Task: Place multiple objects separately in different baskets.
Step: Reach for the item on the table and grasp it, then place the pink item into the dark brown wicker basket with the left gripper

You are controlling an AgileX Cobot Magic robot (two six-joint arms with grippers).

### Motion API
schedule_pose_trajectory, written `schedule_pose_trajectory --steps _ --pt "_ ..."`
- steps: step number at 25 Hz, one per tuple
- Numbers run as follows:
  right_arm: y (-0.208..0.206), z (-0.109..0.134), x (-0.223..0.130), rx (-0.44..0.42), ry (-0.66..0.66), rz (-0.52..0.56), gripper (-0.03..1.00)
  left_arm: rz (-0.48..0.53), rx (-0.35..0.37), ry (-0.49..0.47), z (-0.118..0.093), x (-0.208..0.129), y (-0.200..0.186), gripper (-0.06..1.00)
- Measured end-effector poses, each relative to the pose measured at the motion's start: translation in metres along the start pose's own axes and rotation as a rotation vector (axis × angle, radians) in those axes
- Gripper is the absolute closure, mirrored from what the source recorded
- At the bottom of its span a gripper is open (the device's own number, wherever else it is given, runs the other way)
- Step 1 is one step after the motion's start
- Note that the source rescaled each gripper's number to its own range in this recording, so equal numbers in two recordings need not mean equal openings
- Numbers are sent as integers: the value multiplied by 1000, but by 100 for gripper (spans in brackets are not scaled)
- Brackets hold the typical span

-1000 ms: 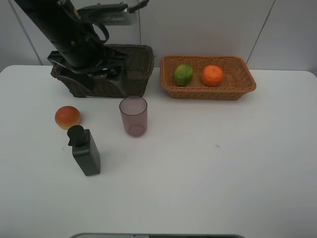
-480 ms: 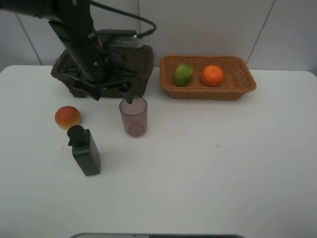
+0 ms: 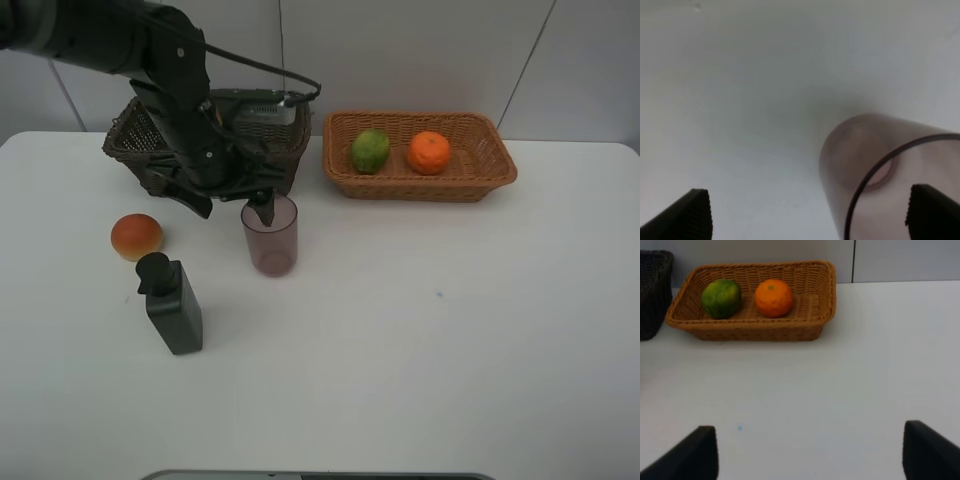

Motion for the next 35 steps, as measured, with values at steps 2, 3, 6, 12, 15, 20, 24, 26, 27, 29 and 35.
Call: schedule_pose_trajectory --steps 2,3,6,12,15,20,24,26,27,29,35 --pt "0 0 0 0 0 0 42 8 3 0 1 -1 6 -6" --pt "0 0 0 0 0 0 42 8 3 0 1 -1 9 -6" --pt "0 0 0 0 0 0 42 7 3 -1 1 -2 16 -6" --pt "0 0 0 0 0 0 42 -7 -3 -1 0 0 26 -6" --pt "0 0 0 0 0 0 42 0 0 0 0 -1 31 -6" --pt "0 0 0 0 0 0 42 33 14 2 4 -8 44 4" --pt "0 0 0 0 0 0 42 52 22 4 5 -12 48 71" --pt "0 0 0 0 0 0 42 52 22 4 5 -12 48 94" --pt "0 0 0 0 0 0 42 52 22 4 5 -12 48 94" --pt "0 0 0 0 0 0 42 52 22 4 5 -12 48 94" --pt "0 0 0 0 0 0 42 52 22 4 5 -12 48 94"
Point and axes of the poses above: a point on each arm's last joint axis where the gripper is mounted, y pointing out along that axis toward the gripper, z along the wrist's bending axis when the last joint is at zero, x = y × z, the point moved 9 cm from there along y, pointing out along that axis toward the gripper, and after that the axes turned 8 degrees about -y, right-handed, at the moved point
